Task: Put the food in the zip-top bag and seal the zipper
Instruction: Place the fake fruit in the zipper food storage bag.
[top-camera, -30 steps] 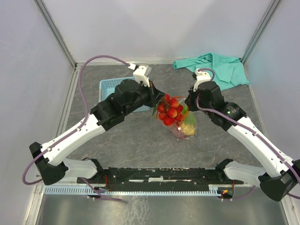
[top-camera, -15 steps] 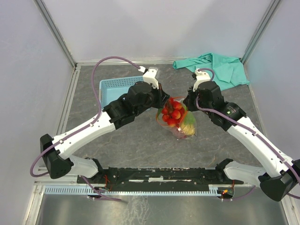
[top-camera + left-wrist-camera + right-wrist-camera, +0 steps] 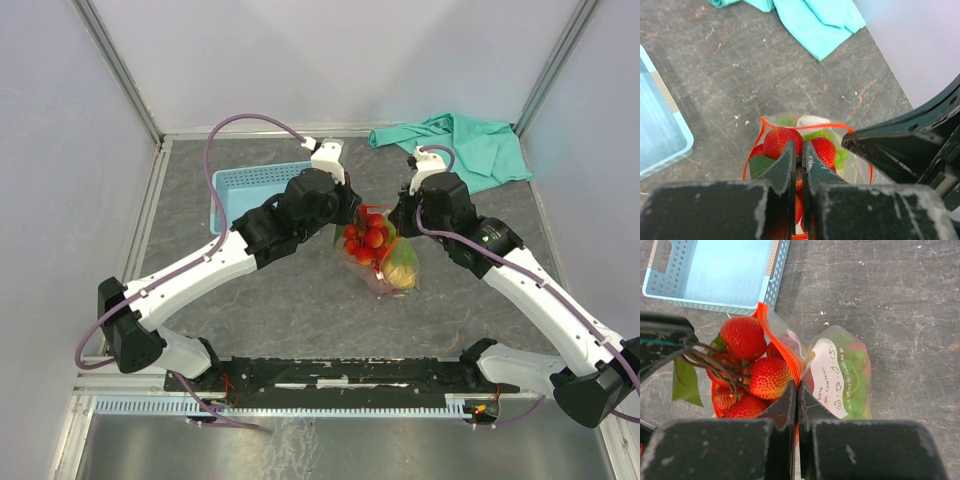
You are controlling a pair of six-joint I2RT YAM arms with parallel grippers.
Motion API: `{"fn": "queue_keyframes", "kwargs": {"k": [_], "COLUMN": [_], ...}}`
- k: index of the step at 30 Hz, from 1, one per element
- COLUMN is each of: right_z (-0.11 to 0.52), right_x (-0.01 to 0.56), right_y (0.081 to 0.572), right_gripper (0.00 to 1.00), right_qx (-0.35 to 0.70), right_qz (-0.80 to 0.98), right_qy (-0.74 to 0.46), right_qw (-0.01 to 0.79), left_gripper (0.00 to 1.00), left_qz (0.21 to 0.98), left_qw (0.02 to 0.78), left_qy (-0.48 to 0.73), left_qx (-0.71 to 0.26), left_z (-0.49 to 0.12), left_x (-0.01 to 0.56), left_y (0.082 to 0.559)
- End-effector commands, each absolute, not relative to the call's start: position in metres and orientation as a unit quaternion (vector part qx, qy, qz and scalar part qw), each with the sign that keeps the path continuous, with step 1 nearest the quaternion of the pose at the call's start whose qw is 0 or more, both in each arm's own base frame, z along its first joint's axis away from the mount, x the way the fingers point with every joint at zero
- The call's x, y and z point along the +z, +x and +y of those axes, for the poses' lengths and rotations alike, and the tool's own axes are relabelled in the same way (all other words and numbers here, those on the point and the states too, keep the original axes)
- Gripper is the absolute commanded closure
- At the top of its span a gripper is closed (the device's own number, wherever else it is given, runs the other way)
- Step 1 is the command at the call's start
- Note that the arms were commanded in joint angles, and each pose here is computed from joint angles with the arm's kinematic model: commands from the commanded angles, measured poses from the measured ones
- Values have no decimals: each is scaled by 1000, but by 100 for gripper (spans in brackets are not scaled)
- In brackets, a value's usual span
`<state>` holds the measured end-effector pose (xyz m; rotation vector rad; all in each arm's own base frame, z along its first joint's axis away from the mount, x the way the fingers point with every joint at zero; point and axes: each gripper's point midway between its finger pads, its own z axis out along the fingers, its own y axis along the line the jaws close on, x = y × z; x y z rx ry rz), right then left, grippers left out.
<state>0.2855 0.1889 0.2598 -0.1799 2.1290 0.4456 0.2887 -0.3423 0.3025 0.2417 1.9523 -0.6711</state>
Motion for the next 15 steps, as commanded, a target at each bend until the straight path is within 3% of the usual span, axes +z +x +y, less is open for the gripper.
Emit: {"fn": "queue_keyframes", "kwargs": {"k": [1,8,15], "right_z": [198,199,200], "right_x": [281,282,287], "right_y": [295,295,295], "right_gripper": [99,99,99], "right_qx": [207,212,226], "right_qz": [843,841,829], "right_qy": [-69,-65,-59], "right_qw": [491,493,507], "left_gripper": [97,97,97], "left_qz": [774,782,812], "left_qw": [567,536,433], "left_qy": [80,89,95], "left_qx": [-270,-306,-379], "left_z": [-340,-353,-376], "left_x": [350,343,305], "left_y": [306,296,263]}}
